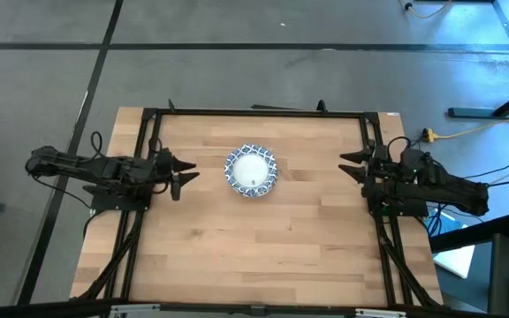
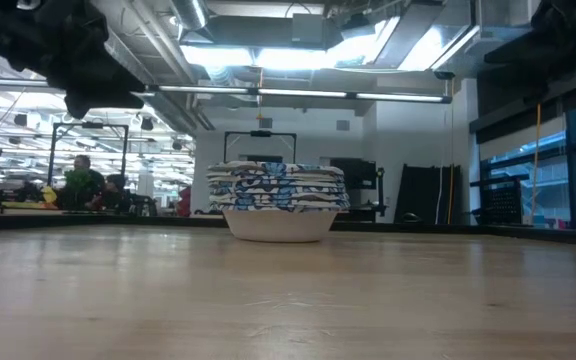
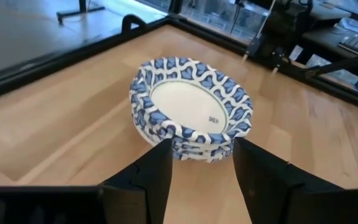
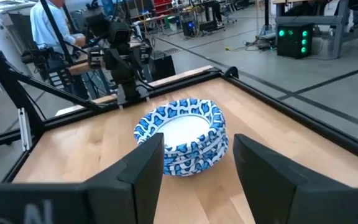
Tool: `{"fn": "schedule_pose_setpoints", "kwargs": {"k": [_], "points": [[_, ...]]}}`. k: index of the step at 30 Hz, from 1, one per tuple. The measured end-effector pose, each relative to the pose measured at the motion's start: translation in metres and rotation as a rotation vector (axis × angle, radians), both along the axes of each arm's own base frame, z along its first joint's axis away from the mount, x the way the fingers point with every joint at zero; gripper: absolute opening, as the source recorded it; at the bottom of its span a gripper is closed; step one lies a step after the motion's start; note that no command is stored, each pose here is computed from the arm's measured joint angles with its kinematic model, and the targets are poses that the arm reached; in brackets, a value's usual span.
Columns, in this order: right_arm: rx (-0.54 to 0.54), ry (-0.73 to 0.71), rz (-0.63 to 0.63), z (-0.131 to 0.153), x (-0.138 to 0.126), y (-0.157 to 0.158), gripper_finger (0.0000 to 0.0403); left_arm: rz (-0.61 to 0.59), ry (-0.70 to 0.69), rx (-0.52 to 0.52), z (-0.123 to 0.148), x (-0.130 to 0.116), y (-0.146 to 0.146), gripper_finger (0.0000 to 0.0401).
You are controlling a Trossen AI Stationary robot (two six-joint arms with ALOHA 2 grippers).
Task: Nest bowls inside each other
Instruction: Return to Home Position
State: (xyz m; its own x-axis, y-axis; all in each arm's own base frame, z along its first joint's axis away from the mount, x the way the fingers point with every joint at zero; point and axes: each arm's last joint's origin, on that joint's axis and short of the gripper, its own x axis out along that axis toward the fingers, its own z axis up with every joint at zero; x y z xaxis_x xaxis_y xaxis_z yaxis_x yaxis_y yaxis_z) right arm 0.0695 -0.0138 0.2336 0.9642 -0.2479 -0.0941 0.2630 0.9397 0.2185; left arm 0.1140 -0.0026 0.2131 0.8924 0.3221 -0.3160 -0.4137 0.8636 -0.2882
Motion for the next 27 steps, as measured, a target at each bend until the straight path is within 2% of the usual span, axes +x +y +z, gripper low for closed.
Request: {"fn": "schedule_pose_setpoints", "kwargs": {"k": [8, 14, 17, 21, 27], "points": [[0.05, 0.002, -0.004, -0.001, 0.0, 0.0, 0.0193, -0.018, 0.034, -0.035, -0.004, -0.001, -0.001, 0.0163], [0.072, 0.082, 0.019, -0.009, -0.001, 0.001, 0.0193, -0.013, 0.068, -0.048, -0.007, -0.003, 0.0, 0.0163], [0.041, 0.012, 0.093, -0.002, 0.0, 0.003, 0.0193, -0.022, 0.064, -0.051, -0.007, -0.003, -0.001, 0.0163], [0.025, -0.063, 0.1, 0.006, 0.001, 0.003, 0.0193, -0.023, 0.064, -0.052, -0.007, -0.002, -0.001, 0.0163], [0.056, -0.062, 0.12, 0.001, 0.003, 0.003, 0.0193, -0.023, 0.067, -0.052, -0.012, -0.002, -0.001, 0.0163]]}}
